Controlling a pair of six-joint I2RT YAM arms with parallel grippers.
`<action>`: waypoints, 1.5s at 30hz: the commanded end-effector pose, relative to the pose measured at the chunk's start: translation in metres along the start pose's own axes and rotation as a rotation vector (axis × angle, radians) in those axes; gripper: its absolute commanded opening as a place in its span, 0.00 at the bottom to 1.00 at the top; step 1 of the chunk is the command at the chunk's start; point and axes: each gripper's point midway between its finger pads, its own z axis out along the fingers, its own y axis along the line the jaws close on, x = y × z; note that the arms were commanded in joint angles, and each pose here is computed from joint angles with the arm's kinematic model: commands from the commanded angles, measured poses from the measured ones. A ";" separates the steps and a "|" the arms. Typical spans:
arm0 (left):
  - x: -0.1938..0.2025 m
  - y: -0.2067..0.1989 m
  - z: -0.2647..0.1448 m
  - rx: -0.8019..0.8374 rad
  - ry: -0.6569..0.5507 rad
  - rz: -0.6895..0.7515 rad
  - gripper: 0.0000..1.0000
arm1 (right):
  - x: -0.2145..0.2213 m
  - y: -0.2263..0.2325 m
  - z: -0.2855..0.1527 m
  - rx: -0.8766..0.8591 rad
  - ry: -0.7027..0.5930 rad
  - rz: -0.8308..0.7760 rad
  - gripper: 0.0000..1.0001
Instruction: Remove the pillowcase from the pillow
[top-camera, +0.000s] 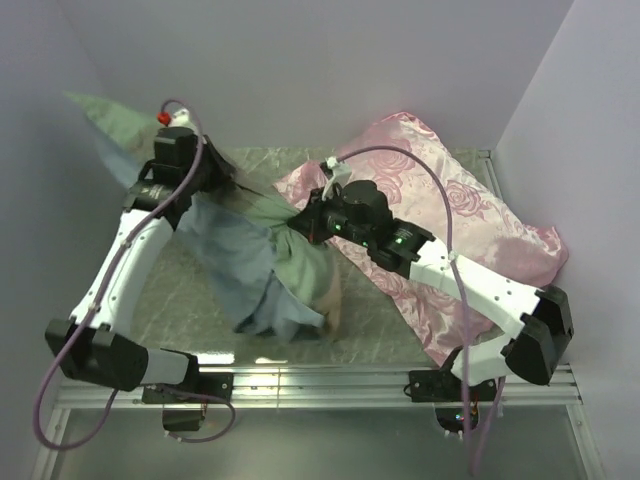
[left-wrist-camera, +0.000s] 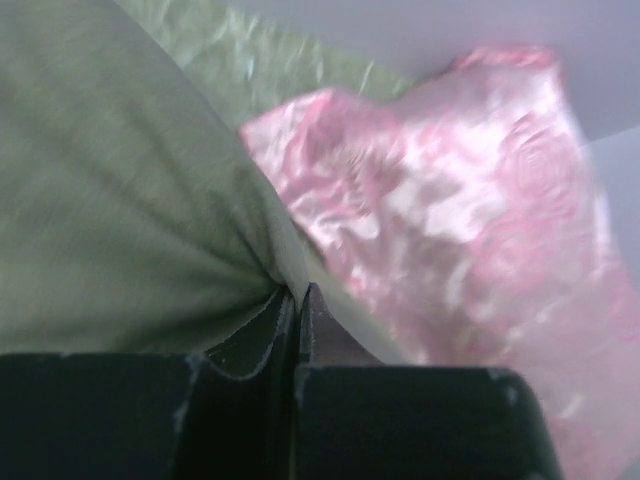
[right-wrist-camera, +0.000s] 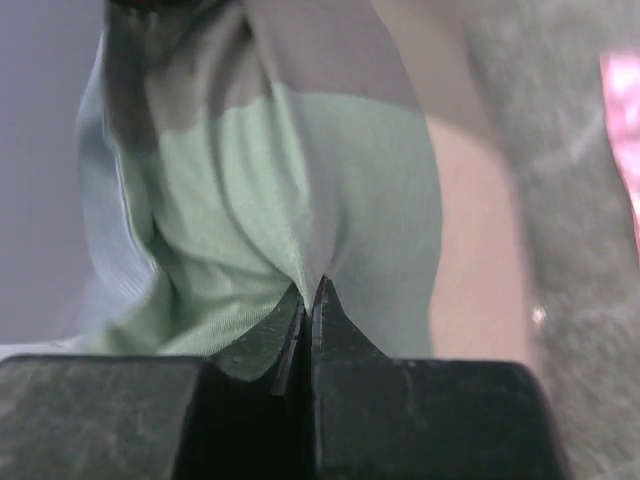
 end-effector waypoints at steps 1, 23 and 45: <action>-0.001 -0.015 0.020 0.050 -0.069 0.013 0.05 | 0.043 -0.023 0.005 -0.094 0.104 0.127 0.00; -0.037 -0.079 -0.052 0.226 -0.235 0.054 0.92 | 0.046 -0.174 0.006 0.153 0.044 0.435 0.00; 0.096 0.006 0.025 0.075 -0.013 -0.115 0.93 | 0.019 -0.194 -0.021 0.154 -0.025 0.476 0.00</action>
